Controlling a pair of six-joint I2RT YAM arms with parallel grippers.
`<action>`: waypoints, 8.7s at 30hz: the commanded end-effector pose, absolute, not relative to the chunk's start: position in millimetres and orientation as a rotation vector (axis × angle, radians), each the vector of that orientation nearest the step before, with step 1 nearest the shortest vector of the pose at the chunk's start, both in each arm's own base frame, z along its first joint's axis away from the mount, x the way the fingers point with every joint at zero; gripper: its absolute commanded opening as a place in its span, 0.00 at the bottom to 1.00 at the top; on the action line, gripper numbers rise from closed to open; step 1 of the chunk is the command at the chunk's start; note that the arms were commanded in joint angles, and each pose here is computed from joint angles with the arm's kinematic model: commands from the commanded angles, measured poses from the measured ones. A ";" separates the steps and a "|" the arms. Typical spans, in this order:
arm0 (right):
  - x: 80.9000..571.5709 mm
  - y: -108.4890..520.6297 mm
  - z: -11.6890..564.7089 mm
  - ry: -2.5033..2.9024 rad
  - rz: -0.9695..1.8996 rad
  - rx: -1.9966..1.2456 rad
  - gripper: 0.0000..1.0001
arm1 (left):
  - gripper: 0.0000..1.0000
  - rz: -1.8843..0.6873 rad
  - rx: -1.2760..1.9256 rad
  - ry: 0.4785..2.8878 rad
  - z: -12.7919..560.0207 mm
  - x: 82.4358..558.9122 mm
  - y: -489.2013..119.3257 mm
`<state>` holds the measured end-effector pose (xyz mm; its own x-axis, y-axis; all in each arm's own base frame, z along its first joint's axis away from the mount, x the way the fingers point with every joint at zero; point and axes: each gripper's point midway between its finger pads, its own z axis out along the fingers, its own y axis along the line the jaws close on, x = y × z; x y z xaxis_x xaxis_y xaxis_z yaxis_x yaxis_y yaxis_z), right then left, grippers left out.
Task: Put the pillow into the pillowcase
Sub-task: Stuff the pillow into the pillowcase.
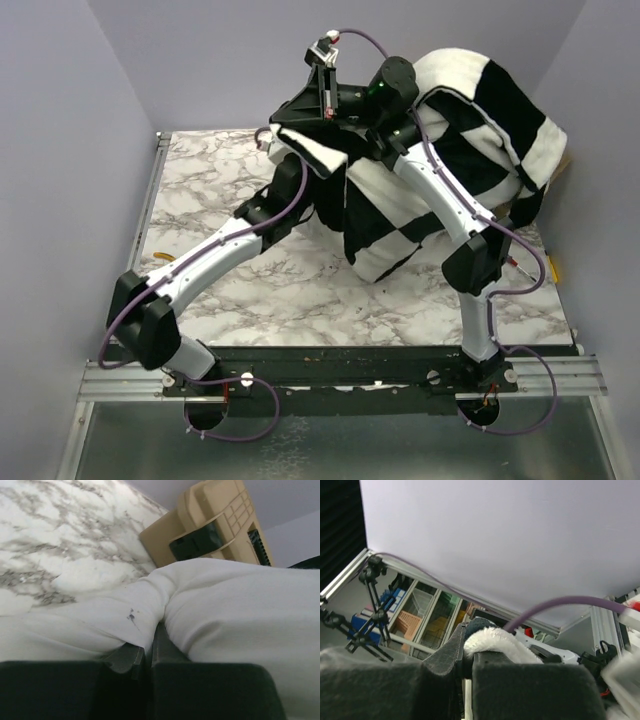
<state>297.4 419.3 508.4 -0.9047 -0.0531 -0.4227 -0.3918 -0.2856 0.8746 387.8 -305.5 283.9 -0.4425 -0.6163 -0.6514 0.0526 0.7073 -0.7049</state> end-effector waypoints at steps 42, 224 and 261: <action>285.9 355.5 305.7 2.470 0.903 -0.455 0.99 | 0.00 -0.973 -0.898 1.973 214.9 382.9 -181.0; 39.2 404.4 590.6 1.158 2.370 -1.536 0.00 | 0.00 -1.124 -0.274 2.097 95.8 438.9 -569.8; 161.3 402.9 546.2 1.464 2.156 -0.909 0.02 | 0.00 -0.014 -0.019 1.361 563.3 399.4 -173.8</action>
